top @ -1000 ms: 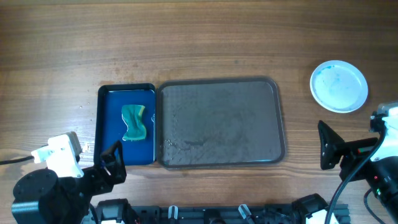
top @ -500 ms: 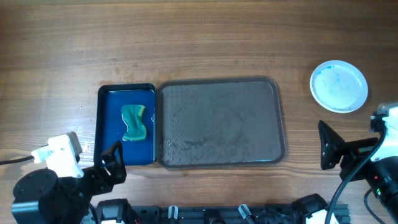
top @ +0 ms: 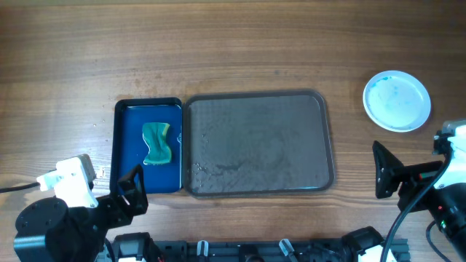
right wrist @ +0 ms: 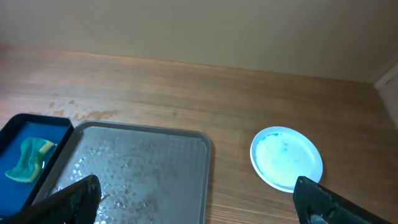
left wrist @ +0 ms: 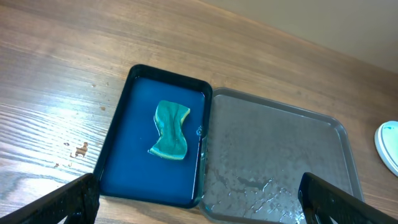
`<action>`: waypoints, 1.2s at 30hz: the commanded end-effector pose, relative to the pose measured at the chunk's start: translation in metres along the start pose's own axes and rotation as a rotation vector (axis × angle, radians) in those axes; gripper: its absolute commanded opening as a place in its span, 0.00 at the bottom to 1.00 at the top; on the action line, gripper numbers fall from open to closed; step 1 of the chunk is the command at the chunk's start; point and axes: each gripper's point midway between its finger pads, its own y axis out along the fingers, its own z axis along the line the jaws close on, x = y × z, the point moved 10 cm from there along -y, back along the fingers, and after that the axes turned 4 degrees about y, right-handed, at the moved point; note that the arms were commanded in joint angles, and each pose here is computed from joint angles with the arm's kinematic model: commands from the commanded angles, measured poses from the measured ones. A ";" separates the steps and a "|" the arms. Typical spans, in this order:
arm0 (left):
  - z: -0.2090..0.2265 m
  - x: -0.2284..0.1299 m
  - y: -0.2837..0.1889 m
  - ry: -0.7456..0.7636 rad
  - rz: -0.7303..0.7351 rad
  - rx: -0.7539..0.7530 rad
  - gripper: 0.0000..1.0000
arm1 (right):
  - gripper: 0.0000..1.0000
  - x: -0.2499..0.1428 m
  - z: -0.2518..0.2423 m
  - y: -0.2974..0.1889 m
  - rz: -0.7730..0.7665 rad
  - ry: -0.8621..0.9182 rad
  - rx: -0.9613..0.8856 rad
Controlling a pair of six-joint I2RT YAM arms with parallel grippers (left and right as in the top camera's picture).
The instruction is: Clean dirty plates on tray and stack at the side
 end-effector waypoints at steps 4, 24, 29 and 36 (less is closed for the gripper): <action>0.000 0.002 -0.004 -0.013 -0.022 0.012 1.00 | 1.00 -0.001 -0.001 0.001 0.002 -0.012 -0.017; -0.019 0.073 -0.015 0.093 -0.642 -0.168 1.00 | 1.00 -0.001 -0.001 0.001 0.002 -0.012 -0.017; -0.024 0.064 -0.007 0.169 -0.865 -0.308 1.00 | 1.00 -0.001 -0.001 0.001 0.002 -0.012 -0.017; -0.012 0.011 0.042 0.154 -1.020 -0.408 1.00 | 1.00 -0.001 -0.001 0.001 0.002 -0.012 -0.017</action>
